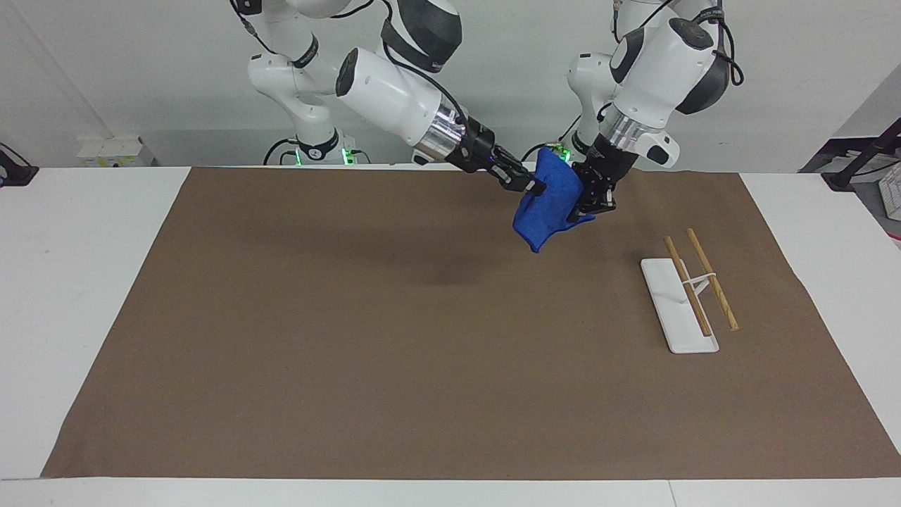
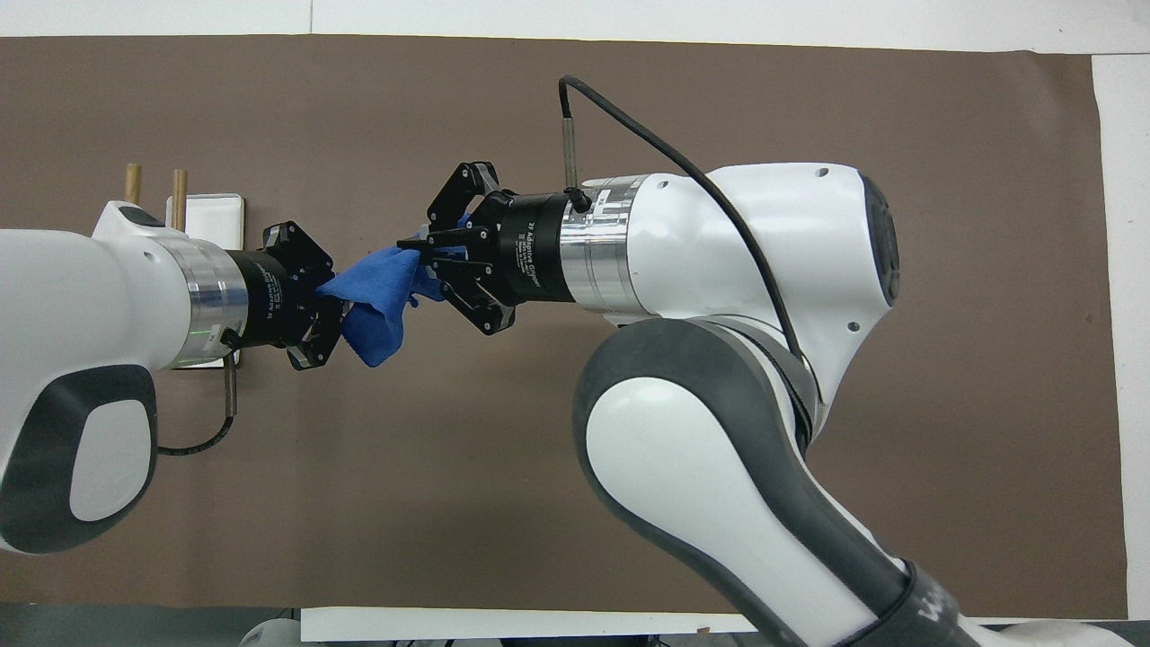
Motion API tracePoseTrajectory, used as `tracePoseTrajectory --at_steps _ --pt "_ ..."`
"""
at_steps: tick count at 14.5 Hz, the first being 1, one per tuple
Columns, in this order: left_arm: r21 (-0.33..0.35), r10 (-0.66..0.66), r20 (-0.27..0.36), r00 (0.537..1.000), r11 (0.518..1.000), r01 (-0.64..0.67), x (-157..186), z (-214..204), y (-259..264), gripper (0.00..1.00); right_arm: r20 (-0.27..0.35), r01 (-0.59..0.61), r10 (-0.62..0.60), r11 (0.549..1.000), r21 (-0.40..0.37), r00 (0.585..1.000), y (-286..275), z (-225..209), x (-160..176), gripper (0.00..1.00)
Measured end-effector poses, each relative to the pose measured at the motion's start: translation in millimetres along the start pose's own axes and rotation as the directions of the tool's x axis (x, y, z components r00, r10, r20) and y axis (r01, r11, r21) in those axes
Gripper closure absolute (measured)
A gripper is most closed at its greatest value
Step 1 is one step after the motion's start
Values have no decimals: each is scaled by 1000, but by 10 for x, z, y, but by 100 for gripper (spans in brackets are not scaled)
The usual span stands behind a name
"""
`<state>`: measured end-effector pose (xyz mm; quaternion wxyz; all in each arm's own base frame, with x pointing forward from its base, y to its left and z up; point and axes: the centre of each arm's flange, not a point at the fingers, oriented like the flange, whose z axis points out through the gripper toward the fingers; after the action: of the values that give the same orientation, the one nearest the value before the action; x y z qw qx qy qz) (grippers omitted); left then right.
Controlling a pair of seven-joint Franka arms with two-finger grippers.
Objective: Right arm passes towel to left arm to hang
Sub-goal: 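Open the right gripper and withdraw it while the left gripper pulls the towel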
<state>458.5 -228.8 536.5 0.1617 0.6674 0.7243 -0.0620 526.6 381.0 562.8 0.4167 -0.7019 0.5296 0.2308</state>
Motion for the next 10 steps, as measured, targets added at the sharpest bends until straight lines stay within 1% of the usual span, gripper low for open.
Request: tracePoseTrajectory --at_steps 1,3,4,5,6,7,8,9,10 --pt "0 0 0 1000 1000 0 3 -1 2 97 -5 18 -18 1000 0 1000 -5 -6 3 86" --pt "-5 -1 0 1000 1000 1 43 -13 30 97 -38 117 -118 993 -7 992 -12 -21 14 65" --pt "-12 10 0 1000 1000 -10 97 -30 68 97 -61 184 -185 983 -18 981 -5 -26 21 55" --pt "-21 34 -2 999 999 -34 180 -55 122 97 -86 261 -263 965 -35 961 15 -29 33 45" --pt "-32 71 -7 997 997 -72 307 -88 197 97 -113 342 -347 938 -62 931 50 -25 65 33" --pt "-43 124 -17 992 991 -124 483 -128 291 97 -150 418 -429 903 -101 891 96 -26 126 23" --pt "-52 171 -28 985 984 -172 680 -167 385 97 -191 470 -491 870 -148 850 134 -53 229 13" --pt "-57 208 -41 977 976 -210 886 -201 465 97 -227 509 -547 835 -208 806 161 -112 360 1" --pt "-61 237 -53 970 969 -240 1085 -216 526 97 -243 548 -618 781 -299 748 181 -206 512 0"
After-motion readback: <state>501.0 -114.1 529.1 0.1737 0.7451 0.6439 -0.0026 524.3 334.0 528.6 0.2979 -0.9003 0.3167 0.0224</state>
